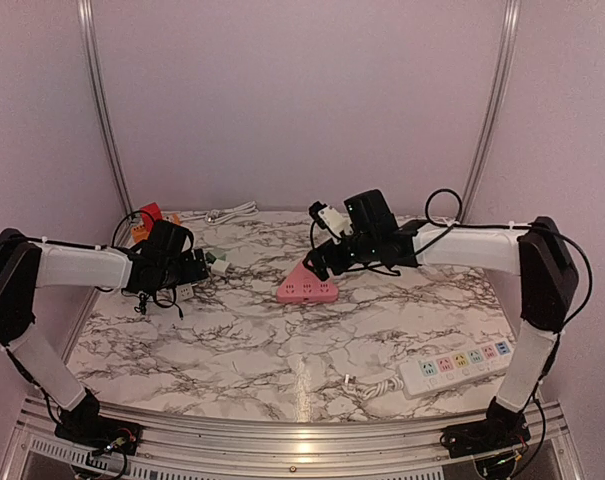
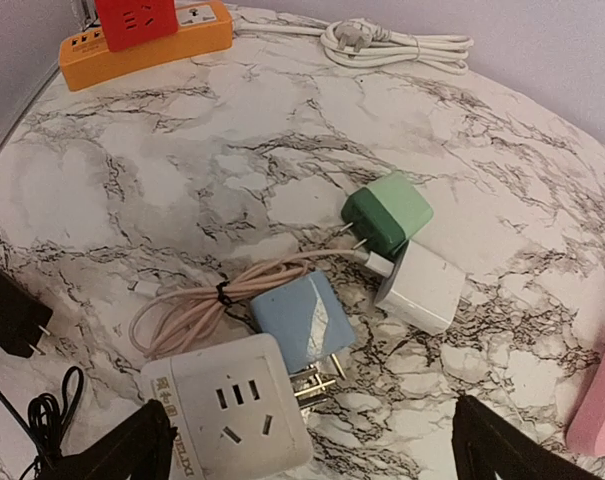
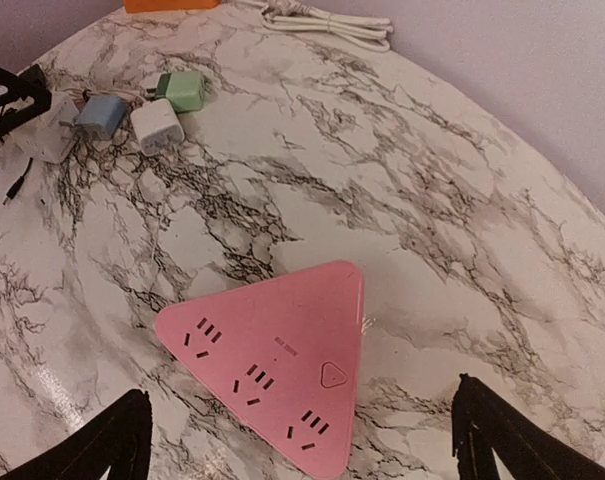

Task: Insert the plug
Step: Move the socket to the center of the board, then pick up the plug at the corner of the board.

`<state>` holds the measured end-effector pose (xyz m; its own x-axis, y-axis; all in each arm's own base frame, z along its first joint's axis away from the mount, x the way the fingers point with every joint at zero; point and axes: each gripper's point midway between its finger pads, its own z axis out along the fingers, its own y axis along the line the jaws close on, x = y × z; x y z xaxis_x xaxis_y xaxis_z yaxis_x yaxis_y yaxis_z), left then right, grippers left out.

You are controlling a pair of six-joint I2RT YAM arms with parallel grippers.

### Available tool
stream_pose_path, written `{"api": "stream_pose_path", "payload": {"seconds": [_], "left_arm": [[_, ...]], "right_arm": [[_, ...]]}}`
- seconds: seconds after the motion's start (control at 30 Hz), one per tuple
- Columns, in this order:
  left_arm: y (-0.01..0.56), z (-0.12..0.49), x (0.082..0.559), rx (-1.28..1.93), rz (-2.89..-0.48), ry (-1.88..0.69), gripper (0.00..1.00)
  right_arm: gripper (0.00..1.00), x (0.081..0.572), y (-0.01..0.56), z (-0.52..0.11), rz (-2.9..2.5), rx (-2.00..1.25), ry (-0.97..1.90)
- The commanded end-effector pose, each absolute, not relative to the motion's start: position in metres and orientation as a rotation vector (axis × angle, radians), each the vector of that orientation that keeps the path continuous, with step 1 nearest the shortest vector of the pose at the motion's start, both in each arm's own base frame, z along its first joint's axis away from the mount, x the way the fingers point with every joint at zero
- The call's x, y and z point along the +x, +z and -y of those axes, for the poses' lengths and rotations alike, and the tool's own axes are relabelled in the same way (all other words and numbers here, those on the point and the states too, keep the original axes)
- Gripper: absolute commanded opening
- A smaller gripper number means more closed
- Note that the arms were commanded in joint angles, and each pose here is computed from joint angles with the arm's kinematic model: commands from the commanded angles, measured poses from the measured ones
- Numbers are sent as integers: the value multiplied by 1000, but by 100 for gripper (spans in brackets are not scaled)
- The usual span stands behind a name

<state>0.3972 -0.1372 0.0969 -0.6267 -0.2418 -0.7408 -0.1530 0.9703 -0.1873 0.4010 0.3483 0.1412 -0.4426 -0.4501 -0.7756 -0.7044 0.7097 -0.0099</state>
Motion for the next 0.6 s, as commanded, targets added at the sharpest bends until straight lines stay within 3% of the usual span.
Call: {"api": "stream_pose_path", "payload": {"seconds": [0.0,0.57], "left_arm": [[84,120,398,-398,-2323,-4,99],[67,101,393,-506,-2363,42,99]], "right_arm": [[98,374,171,-350,-2034,-831,431],[98,331,185,-321,-2006,-681,527]]}}
